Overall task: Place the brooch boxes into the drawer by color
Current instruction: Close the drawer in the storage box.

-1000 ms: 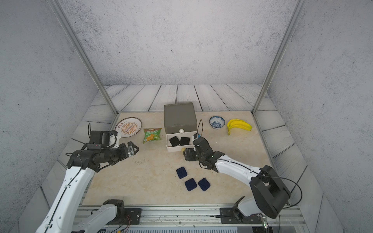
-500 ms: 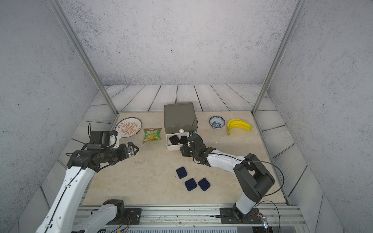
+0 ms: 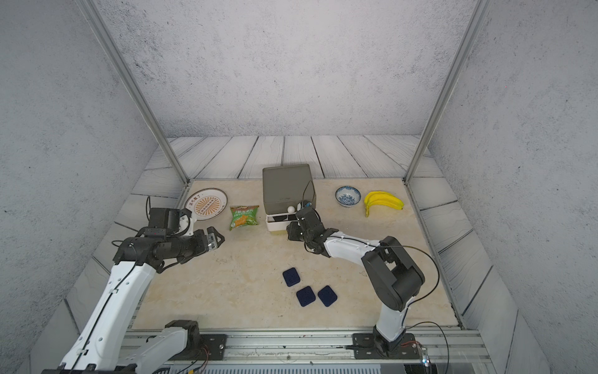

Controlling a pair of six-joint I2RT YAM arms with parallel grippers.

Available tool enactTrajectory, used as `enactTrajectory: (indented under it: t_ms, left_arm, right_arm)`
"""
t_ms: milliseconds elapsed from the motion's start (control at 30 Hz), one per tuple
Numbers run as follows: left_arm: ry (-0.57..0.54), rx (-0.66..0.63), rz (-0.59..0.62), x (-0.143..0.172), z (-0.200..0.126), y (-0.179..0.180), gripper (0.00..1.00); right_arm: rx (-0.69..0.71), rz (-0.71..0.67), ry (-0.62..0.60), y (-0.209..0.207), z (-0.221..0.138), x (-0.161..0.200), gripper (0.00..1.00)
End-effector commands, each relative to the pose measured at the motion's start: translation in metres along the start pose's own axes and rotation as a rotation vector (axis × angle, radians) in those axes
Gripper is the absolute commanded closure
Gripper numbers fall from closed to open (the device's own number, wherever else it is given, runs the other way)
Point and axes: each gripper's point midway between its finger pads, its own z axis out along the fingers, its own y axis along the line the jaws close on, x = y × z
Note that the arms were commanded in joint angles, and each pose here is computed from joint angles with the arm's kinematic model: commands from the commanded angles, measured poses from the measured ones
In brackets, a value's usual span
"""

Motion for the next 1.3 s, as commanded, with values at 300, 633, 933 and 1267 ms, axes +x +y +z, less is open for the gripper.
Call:
enactTrajectory:
  t_ms: [300, 633, 933, 1267]
  left_arm:
    - [0.010, -0.012, 0.011, 0.003, 0.004, 0.006, 0.02]
    - [-0.003, 0.000, 0.004, 0.003, 0.000, 0.003, 0.01]
    - [0.028, 0.051, -0.004, 0.009, 0.012, -0.002, 0.02]
    - [0.024, 0.044, -0.022, 0.007, 0.014, 0.000, 0.02]
  right_arm:
    - [-0.034, -0.045, -0.083, 0.007, -0.029, -0.017, 0.39]
    - [-0.029, 0.066, -0.152, -0.030, -0.086, -0.020, 0.85]
    - [-0.190, 0.308, -0.044, -0.063, -0.066, -0.019, 1.00]
    - [-0.170, 0.274, -0.082, -0.067, -0.044, -0.042, 1.00]
